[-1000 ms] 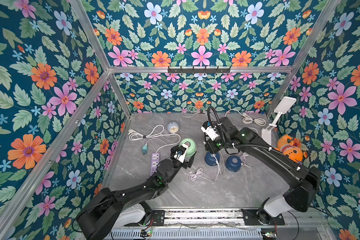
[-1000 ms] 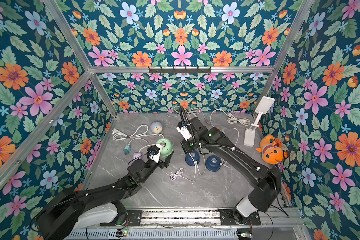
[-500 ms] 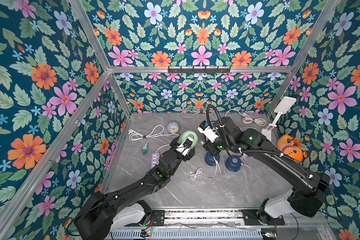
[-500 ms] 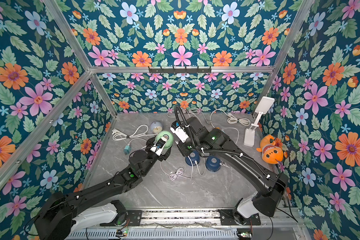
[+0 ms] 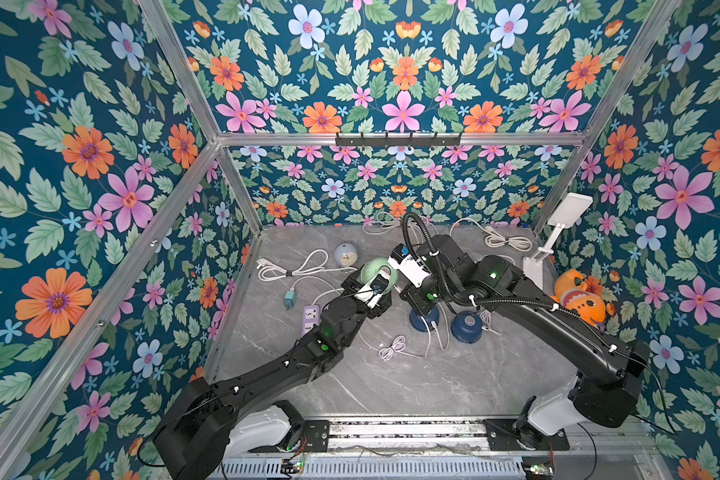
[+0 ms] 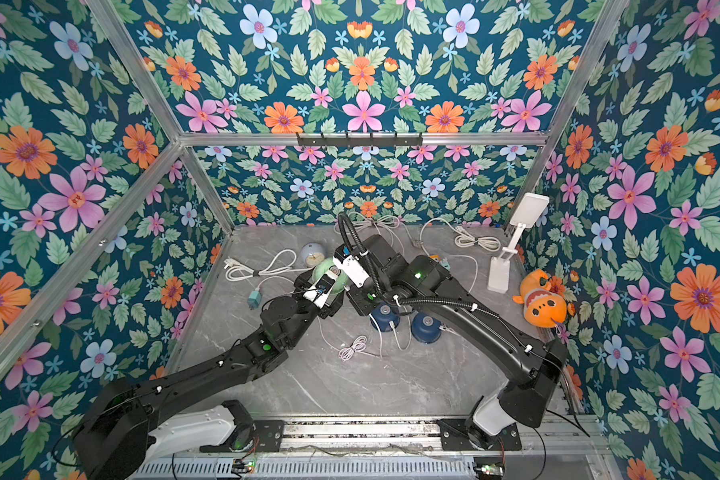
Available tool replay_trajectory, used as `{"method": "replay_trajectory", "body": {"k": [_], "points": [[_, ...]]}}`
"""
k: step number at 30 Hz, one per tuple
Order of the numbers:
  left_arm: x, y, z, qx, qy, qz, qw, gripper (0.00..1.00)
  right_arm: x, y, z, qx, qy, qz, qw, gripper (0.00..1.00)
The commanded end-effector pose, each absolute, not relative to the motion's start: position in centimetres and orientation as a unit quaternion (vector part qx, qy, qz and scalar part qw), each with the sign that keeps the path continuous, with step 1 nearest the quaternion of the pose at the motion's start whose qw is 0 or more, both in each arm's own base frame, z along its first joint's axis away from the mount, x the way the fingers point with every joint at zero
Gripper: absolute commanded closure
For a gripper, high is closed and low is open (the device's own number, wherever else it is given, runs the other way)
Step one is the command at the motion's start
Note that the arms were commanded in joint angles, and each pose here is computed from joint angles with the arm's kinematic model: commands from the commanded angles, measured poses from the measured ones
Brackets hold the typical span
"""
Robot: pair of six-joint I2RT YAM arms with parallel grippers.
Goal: Charge the cordless meat grinders
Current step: Insert the charging cable into the cordless meat grinder.
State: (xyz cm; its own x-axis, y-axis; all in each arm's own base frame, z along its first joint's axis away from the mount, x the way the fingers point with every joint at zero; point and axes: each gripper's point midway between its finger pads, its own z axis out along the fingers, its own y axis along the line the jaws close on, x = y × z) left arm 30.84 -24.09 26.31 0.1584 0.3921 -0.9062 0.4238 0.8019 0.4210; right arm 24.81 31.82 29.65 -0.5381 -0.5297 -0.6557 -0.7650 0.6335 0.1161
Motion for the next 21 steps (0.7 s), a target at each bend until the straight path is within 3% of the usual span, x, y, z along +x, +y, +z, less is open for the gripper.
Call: {"method": "replay_trajectory", "body": {"k": [1,21], "points": [[30.75,-24.21,27.13,0.313,0.639,-0.016,0.702,0.54,25.07,31.72,29.67,-0.375,0.857,0.192,0.297,1.0],[30.12,-24.68,26.6,0.328,0.638,-0.03,0.695,0.56,25.75,32.34,29.28,-0.371,0.859,0.191,0.296,1.0]]}}
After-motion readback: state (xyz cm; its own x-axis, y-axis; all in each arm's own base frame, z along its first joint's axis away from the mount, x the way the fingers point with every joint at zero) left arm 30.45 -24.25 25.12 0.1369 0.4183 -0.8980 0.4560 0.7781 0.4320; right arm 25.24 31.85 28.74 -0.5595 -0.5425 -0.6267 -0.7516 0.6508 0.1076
